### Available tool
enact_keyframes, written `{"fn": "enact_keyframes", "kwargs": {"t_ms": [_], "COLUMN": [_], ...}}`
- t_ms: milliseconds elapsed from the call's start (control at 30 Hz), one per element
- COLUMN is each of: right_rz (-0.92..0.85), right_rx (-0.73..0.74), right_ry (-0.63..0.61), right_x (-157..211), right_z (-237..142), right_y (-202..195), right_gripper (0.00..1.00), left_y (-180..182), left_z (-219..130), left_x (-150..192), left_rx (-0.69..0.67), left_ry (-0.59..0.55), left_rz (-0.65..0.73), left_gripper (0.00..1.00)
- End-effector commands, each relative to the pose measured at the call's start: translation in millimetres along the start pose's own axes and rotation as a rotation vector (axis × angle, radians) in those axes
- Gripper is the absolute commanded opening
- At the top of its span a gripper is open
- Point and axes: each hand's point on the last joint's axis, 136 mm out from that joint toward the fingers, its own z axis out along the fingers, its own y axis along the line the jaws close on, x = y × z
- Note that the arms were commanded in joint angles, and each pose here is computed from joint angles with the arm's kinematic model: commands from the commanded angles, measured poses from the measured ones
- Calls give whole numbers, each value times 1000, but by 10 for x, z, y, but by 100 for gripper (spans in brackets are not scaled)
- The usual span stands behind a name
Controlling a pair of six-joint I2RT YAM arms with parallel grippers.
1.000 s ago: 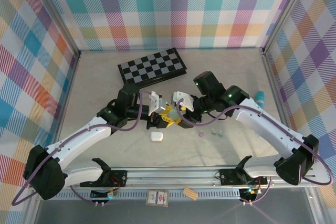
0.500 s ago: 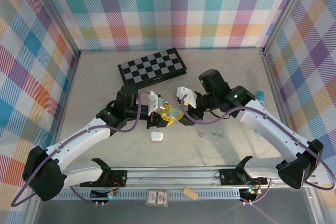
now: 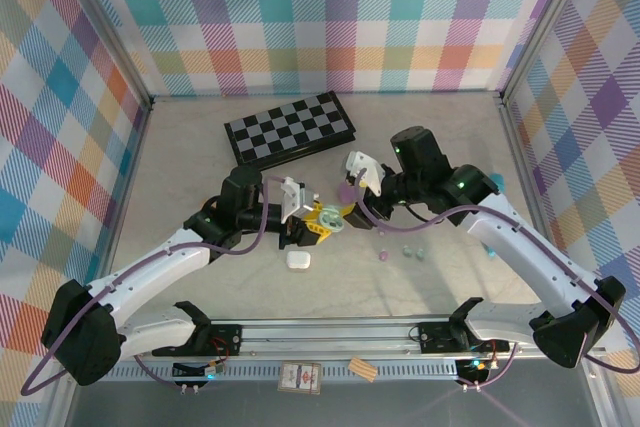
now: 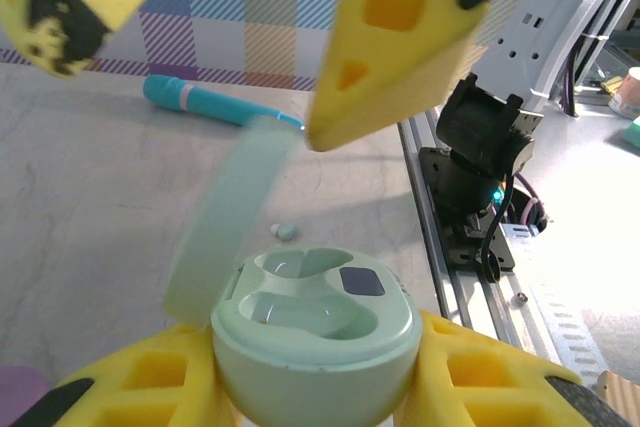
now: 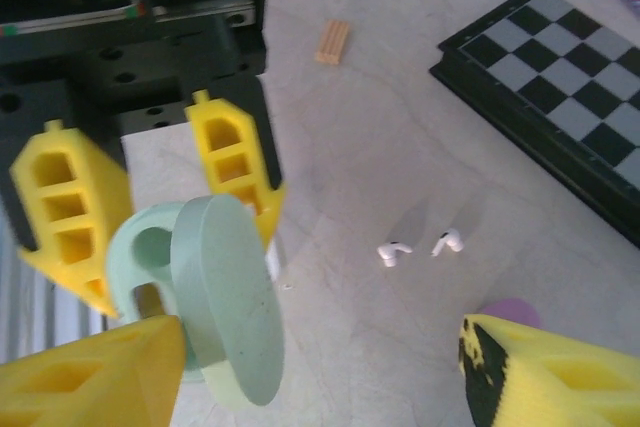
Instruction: Insert the wireless bluetooth earbuds into the charging case
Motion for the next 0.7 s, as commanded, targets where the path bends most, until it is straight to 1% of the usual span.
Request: {"fn": "enact_keyframes", "kwargs": {"t_ms": [0, 200, 300, 367, 433, 500, 600, 633, 667], "right_rz": [10, -2, -41, -39, -6, 30, 119, 168, 264], "right_rx": [56, 25, -25, -41, -30, -5, 81, 139, 231], "right_ry": [-35, -76, -161, -225, -283, -345, -417, -435, -449], "right_x": [-55, -114, -207, -281, -337, -375, -342, -298, -213], "right_z": [-16, -71, -198, -312, -438, -573, -747, -802, -856], "right_y": [-108, -22, 149, 216, 198, 149, -39, -164, -359], "right_gripper": [77, 83, 89, 90, 91, 93, 94, 94, 94], "left_y": [-113, -90, -38, 12, 60, 96, 121, 120, 125], "left_z": [-24, -5, 8, 18, 25, 28, 30, 30, 25], "left_x": [-152, -171, -160, -177, -188, -220, -253, -260, -262], "left_rx": [41, 41, 27, 12, -3, -13, -19, -17, -18], "left_ry": [-54, -63, -73, -92, -109, -124, -141, -143, -144], "left_rz": [46, 41, 34, 31, 28, 30, 31, 30, 29], "left_gripper": [33, 33, 33, 33, 33, 33, 33, 33, 33]}}
